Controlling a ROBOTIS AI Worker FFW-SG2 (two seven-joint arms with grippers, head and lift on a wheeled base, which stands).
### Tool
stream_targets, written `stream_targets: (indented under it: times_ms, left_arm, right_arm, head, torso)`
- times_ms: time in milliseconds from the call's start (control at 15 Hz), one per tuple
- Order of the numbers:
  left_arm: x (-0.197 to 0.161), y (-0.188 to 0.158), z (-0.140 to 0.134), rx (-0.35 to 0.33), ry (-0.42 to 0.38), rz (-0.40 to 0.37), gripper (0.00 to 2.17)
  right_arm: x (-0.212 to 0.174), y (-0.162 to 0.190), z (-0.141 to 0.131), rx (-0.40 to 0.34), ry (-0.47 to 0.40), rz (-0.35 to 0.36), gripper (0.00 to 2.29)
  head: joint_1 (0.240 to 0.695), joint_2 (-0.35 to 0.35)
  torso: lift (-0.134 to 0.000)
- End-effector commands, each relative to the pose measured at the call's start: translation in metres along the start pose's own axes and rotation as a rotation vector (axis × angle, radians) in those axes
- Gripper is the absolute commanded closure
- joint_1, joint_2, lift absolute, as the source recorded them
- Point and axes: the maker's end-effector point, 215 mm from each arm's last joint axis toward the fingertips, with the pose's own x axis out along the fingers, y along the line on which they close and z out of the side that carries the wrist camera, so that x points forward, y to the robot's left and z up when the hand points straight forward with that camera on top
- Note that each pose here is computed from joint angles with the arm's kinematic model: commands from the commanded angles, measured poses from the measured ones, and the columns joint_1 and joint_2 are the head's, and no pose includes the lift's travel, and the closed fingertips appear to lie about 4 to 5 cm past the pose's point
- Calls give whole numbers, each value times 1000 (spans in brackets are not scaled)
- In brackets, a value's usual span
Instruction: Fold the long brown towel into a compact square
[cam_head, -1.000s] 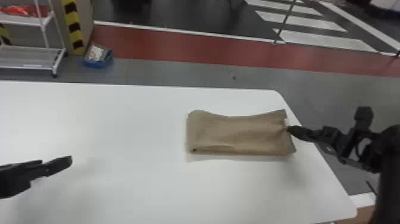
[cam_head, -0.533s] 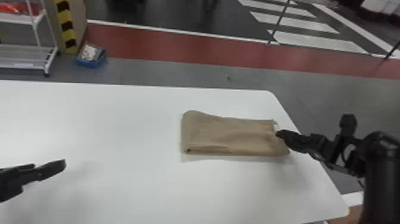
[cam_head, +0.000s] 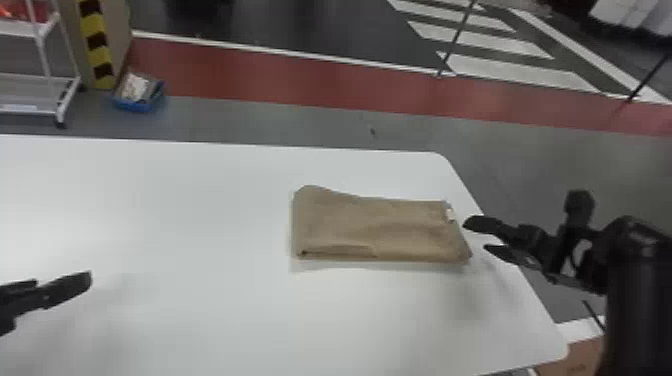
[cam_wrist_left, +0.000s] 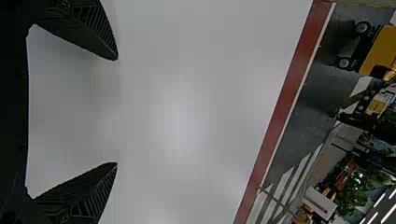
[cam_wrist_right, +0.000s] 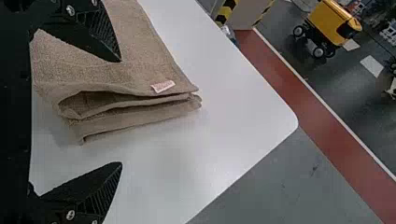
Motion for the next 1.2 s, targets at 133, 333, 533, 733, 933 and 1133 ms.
stream_targets:
  times_ms: [133, 333, 533, 733, 933, 1133]
  left_arm:
    - [-2, 3, 1, -5, -3, 2, 80]
    - [-2, 3, 1, -6, -4, 0, 80]
    - [-2, 3, 2, -4, -6, -1, 80]
    - [-2, 3, 1, -6, -4, -1, 80]
    - [-2, 3, 1, -5, -3, 0, 80]
    - [-2, 3, 2, -2, -4, 1, 80]
  right_arm:
    - [17, 10, -9, -53, 37, -18, 215]
    - [21, 11, -14, -78, 62, -38, 360]
    - [21, 10, -16, -83, 66, -42, 785]
    - [22, 11, -18, -64, 64, -25, 1285]
    - [20, 17, -15, -41, 49, 11, 1588]
    - [15, 17, -20, -4, 51, 37, 1598]
  head:
    - [695, -305]
    - [695, -289]
    - [695, -284]
    - [695, -283]
    - [695, -280]
    - [695, -278]
  torso:
    - [-120]
    - [-120]
    - [-120]
    - [-120]
    - [-120]
    - [-120]
